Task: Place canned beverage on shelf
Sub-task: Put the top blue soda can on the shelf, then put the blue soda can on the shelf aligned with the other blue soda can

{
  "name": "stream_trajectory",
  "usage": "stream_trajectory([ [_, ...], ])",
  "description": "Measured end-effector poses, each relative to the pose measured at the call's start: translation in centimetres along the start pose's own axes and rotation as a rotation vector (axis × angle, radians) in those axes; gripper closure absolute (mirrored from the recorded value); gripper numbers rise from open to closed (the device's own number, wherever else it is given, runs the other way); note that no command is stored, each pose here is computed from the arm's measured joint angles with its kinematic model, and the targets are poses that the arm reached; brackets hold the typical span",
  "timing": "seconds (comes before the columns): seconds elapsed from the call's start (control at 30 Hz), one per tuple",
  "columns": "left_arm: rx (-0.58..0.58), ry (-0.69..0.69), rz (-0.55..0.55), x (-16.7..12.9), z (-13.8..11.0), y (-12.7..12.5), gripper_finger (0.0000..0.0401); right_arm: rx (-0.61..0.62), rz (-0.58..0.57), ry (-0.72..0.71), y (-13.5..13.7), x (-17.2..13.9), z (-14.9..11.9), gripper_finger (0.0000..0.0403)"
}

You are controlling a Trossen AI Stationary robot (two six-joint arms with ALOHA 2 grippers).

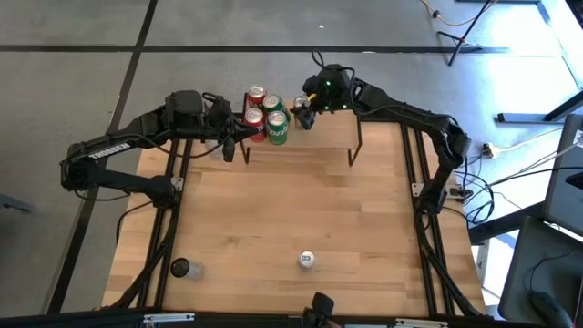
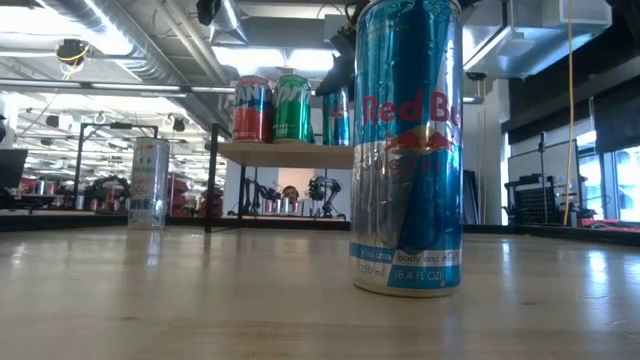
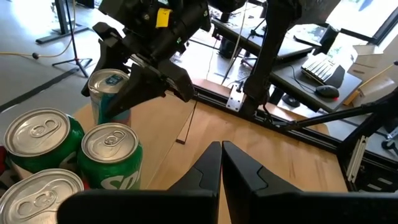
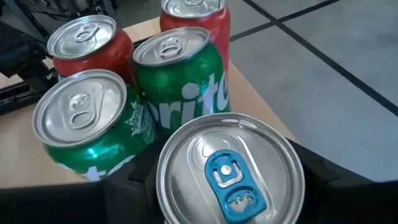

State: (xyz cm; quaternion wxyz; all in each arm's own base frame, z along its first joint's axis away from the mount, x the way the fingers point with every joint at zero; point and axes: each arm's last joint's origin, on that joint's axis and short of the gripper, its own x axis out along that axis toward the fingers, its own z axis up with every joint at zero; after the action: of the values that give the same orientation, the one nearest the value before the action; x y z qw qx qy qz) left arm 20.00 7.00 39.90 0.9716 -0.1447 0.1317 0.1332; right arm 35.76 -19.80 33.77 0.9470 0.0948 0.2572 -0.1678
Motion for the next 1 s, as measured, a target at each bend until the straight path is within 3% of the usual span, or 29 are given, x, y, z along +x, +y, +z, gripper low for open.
stream_trajectory([
  [0.2,0.002,-0.021,-0.005,0.0,0.2,0.0,0.0395,-0.003,0.002,-0.014,0.1,-0.1,0.2,0.0057],
  [0.33,0.005,-0.041,-0.011,0.0,0.4,-0.1,0.0395,-0.015,-0.012,-0.037,0.1,-0.8,0.6,0.0014],
  [0.57,0.005,-0.042,-0.015,0.0,0.4,-0.1,0.0395,-0.024,-0.031,-0.082,0.9,-5.7,2.2,0.0019],
  [0.7,0.008,-0.035,-0.027,0.1,0.3,-0.4,0.0395,-0.017,0.089,-0.030,3.2,-10.6,2.2,0.0027],
  [0.87,0.021,0.017,-0.090,1.3,-0.4,-1.6,0.0395,-0.061,0.227,0.109,7.5,-13.8,-0.5,0.0038],
  [1.0,0.002,0.088,-0.161,2.8,-1.4,-3.4,0.0395,-0.068,0.322,0.147,11.0,-14.7,-4.3,0.0046],
])
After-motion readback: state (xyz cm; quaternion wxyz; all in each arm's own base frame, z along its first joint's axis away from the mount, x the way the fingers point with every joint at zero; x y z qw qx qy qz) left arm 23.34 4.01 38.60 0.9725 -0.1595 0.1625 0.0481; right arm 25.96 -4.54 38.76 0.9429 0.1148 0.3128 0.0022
